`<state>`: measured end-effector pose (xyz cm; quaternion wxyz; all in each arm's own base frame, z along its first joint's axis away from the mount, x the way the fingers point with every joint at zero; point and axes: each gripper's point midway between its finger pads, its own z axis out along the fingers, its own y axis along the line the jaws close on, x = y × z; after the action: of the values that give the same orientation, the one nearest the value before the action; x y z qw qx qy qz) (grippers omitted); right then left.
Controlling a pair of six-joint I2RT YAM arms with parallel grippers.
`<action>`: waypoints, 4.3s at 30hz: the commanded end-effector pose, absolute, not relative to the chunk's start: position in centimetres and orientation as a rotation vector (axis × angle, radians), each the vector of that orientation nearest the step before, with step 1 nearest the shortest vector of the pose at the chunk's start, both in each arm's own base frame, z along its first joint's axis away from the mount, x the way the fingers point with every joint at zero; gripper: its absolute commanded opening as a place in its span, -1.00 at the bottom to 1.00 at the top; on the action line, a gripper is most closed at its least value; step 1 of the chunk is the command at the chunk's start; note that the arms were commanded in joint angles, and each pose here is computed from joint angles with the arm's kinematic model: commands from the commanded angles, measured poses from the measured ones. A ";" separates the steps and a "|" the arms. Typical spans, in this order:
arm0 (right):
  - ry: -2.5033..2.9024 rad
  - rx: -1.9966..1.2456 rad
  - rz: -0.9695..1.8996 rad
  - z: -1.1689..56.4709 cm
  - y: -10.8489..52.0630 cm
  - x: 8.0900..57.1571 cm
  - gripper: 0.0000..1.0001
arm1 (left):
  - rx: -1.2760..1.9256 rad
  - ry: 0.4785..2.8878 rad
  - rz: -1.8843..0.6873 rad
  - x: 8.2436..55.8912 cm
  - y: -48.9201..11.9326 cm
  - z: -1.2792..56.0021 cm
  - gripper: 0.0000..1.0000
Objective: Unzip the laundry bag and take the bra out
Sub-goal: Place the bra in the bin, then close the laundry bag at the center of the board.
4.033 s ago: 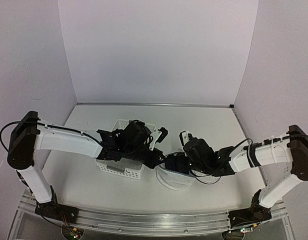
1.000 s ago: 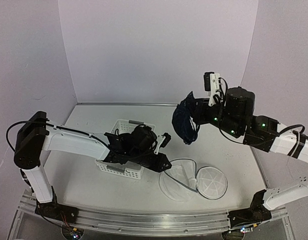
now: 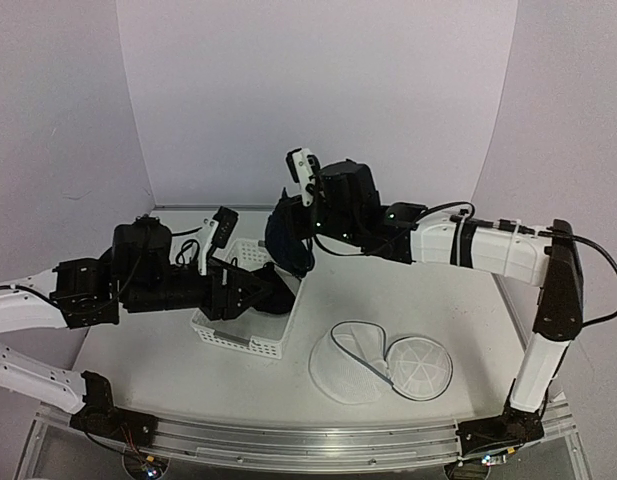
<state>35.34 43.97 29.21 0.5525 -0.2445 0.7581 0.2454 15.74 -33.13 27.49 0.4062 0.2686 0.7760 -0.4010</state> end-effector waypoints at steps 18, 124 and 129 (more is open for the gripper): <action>1.897 -0.873 0.377 16.3 50.7 39.7 -1.00 | 0.572 1.878 -0.861 16.6 -27.8 30.6 0.18; 2.705 0.608 0.487 1.9 8.7 20.0 0.33 | -0.359 2.101 -0.486 36.6 -9.5 23.1 0.95; 2.698 0.618 0.501 1.9 8.7 19.9 0.26 | -0.353 2.107 -0.486 36.7 -9.6 23.0 0.95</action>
<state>19.37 8.55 1.38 0.1513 0.2067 0.9530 0.1620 36.38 -9.39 20.95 0.4308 -0.1535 0.8698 -0.1852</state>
